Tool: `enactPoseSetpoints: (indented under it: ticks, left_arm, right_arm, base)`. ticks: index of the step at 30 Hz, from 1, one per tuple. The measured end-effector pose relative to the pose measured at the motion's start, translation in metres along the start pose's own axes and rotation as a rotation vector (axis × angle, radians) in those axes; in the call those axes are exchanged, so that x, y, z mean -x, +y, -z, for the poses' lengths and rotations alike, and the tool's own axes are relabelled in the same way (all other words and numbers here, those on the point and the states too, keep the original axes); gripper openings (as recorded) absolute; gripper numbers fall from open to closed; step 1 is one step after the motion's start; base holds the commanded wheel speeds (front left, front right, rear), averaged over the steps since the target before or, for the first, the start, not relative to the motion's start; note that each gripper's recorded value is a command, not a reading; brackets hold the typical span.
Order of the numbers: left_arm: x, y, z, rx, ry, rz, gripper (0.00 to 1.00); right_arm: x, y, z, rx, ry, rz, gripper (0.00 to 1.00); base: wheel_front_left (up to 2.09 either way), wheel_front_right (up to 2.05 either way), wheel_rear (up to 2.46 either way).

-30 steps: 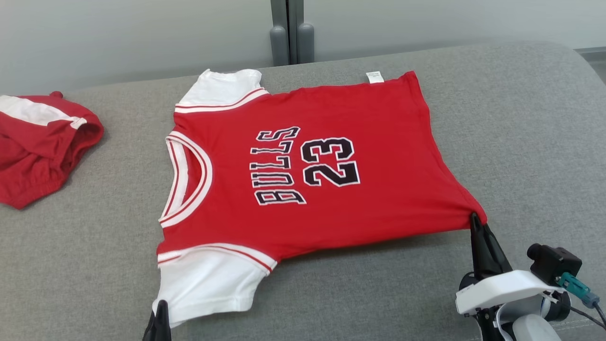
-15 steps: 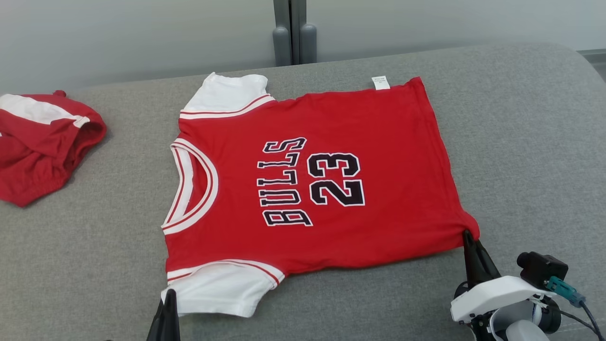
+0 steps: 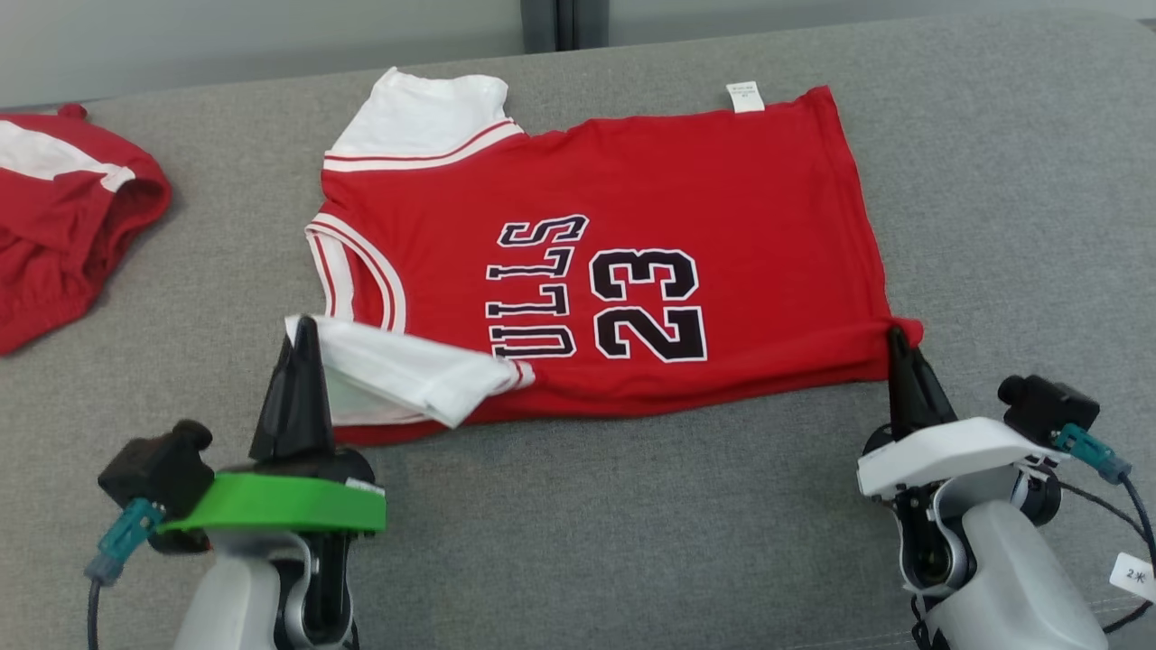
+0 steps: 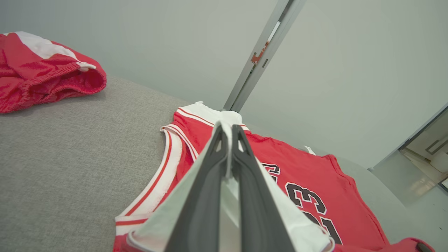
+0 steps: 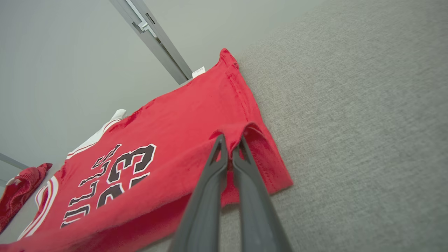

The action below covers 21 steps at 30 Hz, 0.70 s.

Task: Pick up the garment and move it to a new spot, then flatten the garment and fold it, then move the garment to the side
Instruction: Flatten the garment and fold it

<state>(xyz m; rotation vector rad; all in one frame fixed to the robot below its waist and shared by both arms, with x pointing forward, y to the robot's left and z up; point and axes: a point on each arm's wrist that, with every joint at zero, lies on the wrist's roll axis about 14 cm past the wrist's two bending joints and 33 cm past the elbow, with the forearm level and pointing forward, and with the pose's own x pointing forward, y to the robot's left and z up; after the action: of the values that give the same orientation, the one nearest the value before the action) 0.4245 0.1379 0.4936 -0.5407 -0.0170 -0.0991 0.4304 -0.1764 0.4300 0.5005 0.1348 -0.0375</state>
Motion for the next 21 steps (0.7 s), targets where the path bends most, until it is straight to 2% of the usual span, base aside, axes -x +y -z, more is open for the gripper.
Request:
enactPoseSetpoints:
  ticks: [7,16,18,19,20,21]
  left_arm:
    - [-0.053,0.007,0.011,-0.055,0.008,0.015,0.0]
    - [-0.082,0.028,0.044,-0.075,0.091,-0.02,0.0]
    - [-0.084,0.027,0.047,-0.073,0.095,-0.017,0.0]
    - [-0.084,0.027,0.048,-0.068,0.099,-0.019,0.3]
    - [-0.084,0.026,0.047,-0.065,0.096,-0.017,0.59]
    - [-0.085,0.023,0.043,-0.07,0.084,-0.01,1.0]
  right_arm:
    - [-0.033,-0.004,-0.008,0.002,-0.027,0.01,0.0]
    - [-0.048,-0.015,0.01,0.019,0.02,0.034,0.0]
    - [-0.05,-0.015,0.005,0.017,0.007,0.034,0.62]
    - [-0.051,-0.015,0.001,0.017,-0.007,0.032,1.0]
    - [-0.051,-0.013,-0.003,0.017,-0.019,0.027,1.0]
    - [-0.052,-0.011,-0.008,0.018,-0.032,0.021,1.0]
  base:
    - [0.0,0.0,0.0]
    - [0.0,0.0,0.0]
    - [0.0,0.0,0.0]
    - [0.0,0.0,0.0]
    - [0.0,0.0,0.0]
    - [0.0,0.0,0.0]
